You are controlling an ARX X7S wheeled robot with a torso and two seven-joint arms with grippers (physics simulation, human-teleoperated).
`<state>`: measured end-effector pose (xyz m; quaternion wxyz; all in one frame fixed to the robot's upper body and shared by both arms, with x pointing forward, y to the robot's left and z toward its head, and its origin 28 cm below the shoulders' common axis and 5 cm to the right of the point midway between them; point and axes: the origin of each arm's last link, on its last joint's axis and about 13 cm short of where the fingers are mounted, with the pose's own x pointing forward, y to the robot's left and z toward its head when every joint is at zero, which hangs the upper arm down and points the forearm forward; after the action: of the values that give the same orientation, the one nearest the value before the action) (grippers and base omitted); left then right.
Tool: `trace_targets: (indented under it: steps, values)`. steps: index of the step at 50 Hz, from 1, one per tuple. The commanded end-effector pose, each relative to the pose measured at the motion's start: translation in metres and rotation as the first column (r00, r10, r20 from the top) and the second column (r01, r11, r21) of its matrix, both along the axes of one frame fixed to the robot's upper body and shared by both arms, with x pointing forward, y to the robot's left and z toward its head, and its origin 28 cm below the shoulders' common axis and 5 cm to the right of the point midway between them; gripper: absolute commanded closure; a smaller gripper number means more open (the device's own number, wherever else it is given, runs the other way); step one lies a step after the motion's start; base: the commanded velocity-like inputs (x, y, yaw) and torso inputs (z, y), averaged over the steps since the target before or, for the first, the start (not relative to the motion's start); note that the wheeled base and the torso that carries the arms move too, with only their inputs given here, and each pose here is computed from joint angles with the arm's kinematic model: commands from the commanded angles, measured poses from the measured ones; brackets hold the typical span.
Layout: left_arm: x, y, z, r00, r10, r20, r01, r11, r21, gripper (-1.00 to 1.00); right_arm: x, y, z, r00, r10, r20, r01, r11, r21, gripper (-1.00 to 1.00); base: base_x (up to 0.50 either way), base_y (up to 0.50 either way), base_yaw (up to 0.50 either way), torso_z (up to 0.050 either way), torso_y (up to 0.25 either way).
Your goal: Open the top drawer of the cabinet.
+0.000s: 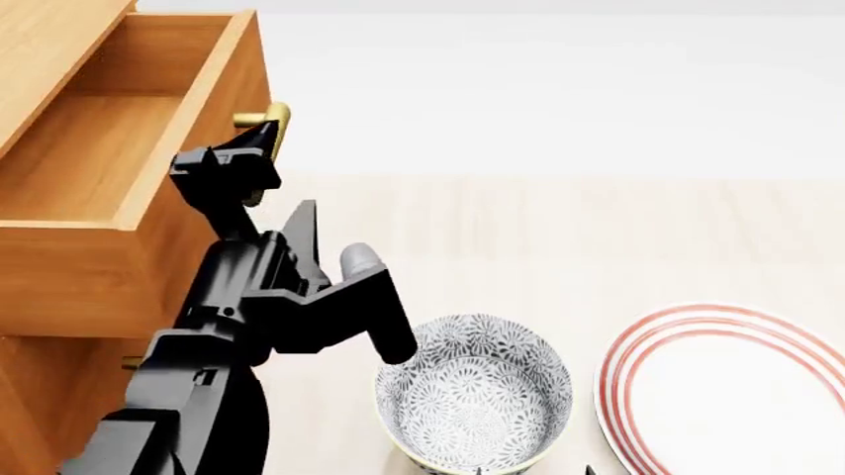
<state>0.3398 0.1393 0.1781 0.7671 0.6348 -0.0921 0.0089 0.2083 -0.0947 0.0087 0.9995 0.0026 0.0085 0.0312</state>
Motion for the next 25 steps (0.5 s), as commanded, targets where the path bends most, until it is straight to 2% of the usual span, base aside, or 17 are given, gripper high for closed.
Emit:
trace_targets:
  steps: [1,4,6,9,12,14,25]
  values:
    - [-0.024,-0.020,0.015,0.993,-0.117,0.033,0.121,0.982,-0.146,-1.00,0.000,0.000,0.000,1.000,0.003,-0.004,-0.003,1.000,0.000,-1.00,0.00,0.00,0.00,0.000,0.000]
    - [-0.033,-0.026,0.020,0.988,-0.142,0.056,0.150,0.973,-0.178,-1.00,0.000,0.000,-0.001,1.000,0.005,-0.004,-0.005,1.000,-0.001,-1.00,0.00,0.00,0.00,0.000,0.000]
    - [-0.039,-0.030,0.023,0.984,-0.176,0.018,0.175,0.949,-0.264,-1.00,-0.001,0.000,-0.001,1.000,0.007,-0.004,-0.007,1.000,-0.002,-1.00,0.00,0.00,0.00,0.000,0.000]
    - [-0.046,-0.036,0.025,0.974,-0.226,-0.020,0.205,0.914,-0.351,-1.00,-0.001,0.001,-0.001,1.000,0.009,-0.004,-0.009,1.000,-0.002,-1.00,0.00,0.00,0.00,0.000,0.000]
    - [-0.047,-0.037,0.028,0.972,-0.234,-0.015,0.210,0.895,-0.393,-1.00,-0.001,0.001,-0.001,1.000,0.011,-0.004,-0.011,1.000,-0.003,-1.00,0.00,0.00,0.00,0.000,0.000]
    - [-0.051,-0.038,0.035,0.968,-0.253,-0.006,0.224,0.870,-0.439,-1.00,-0.001,0.001,-0.001,1.000,0.013,-0.004,-0.013,1.000,-0.004,-1.00,0.00,0.00,0.00,0.000,0.000]
    - [-0.061,-0.042,0.063,0.956,-0.292,0.037,0.265,0.801,-0.536,-1.00,-0.002,0.001,-0.002,1.000,0.019,-0.005,-0.019,1.000,-0.006,-1.00,0.00,0.00,0.00,0.000,0.000]
